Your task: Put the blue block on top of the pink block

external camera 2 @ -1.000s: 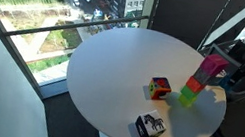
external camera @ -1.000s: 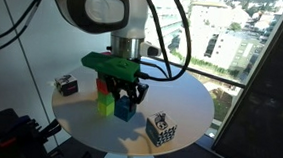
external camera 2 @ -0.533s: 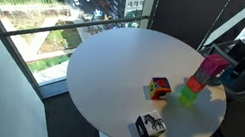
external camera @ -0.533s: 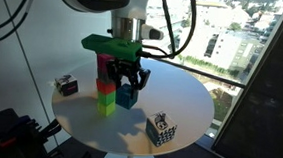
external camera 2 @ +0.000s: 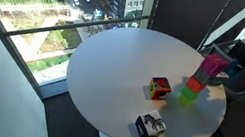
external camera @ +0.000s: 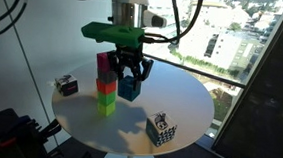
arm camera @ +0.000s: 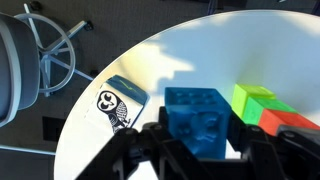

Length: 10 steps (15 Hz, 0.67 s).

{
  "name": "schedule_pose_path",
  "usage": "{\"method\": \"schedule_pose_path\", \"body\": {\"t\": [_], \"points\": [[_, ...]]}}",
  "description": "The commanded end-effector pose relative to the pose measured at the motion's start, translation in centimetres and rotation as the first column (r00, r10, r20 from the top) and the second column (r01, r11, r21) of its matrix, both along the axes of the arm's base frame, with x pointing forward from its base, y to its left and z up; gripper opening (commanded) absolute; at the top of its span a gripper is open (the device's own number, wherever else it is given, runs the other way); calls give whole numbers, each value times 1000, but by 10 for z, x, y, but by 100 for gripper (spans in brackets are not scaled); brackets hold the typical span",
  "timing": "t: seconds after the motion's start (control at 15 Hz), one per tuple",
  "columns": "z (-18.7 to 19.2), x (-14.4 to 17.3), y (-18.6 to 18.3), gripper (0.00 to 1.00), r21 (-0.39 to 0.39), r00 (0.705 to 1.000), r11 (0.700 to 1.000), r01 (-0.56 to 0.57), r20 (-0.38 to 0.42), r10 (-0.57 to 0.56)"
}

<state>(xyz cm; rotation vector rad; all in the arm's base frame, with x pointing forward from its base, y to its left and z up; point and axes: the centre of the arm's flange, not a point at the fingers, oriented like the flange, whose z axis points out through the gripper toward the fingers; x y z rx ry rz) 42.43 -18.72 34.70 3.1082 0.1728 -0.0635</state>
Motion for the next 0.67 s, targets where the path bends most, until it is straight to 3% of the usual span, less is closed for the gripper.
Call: {"method": "schedule_pose_path", "body": {"t": [0.0,0.53,0.6], "points": [[0,0,0,56,0,1000,1000,0,0,0],[0,0,0,56,0,1000,1000,0,0,0],[0,0,0,31,0,1000,1000,0,0,0]]}}
